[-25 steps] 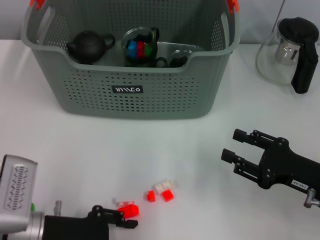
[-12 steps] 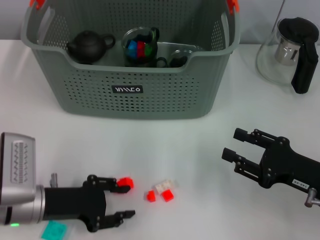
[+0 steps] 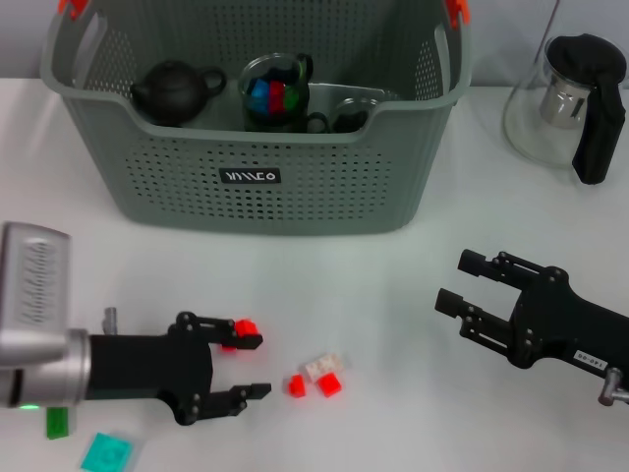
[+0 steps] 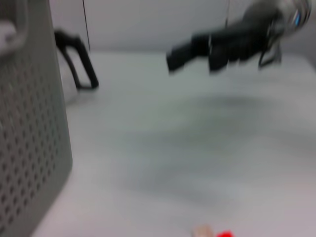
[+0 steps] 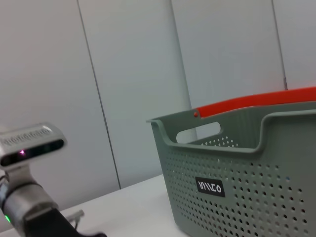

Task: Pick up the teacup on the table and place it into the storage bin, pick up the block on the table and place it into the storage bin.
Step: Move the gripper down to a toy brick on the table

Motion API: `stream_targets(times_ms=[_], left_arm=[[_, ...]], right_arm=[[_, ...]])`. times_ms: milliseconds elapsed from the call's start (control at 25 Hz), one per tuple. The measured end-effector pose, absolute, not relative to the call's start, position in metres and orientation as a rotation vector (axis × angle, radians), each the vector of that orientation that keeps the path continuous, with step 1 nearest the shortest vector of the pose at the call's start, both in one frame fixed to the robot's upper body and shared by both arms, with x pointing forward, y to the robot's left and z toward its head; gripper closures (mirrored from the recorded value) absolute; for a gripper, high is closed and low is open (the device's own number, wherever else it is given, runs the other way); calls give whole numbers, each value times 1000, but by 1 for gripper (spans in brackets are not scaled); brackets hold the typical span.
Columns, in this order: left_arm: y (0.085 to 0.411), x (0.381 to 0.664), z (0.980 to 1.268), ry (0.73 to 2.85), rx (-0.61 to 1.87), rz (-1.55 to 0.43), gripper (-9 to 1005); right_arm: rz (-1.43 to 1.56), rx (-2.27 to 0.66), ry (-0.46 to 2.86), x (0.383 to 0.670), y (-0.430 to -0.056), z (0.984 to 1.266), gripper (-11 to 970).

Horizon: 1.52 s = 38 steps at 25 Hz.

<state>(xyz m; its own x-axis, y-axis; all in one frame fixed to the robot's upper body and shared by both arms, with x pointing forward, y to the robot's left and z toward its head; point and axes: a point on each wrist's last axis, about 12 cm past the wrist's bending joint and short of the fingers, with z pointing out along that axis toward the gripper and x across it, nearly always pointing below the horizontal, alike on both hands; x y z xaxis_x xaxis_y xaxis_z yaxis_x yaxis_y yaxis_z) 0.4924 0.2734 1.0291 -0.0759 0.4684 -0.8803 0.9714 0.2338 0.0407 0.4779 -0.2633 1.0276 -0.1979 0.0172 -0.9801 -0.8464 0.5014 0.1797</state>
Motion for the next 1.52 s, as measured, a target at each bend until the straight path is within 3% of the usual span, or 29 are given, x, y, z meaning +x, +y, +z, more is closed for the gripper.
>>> stream_targets(times_ms=[200,480,1520], left_arm=[[291,492,1040,1612,1179,-682,460],[290,501,1018,1684,1090,-460,460],[279,492,1013,1660,1169,-544,462]], right_arm=[[920,-733,1582,479,-263,1028,320],[921,-734,1581,481,-261,1028,320],[916,-735,1583,481,-263,1028,321]])
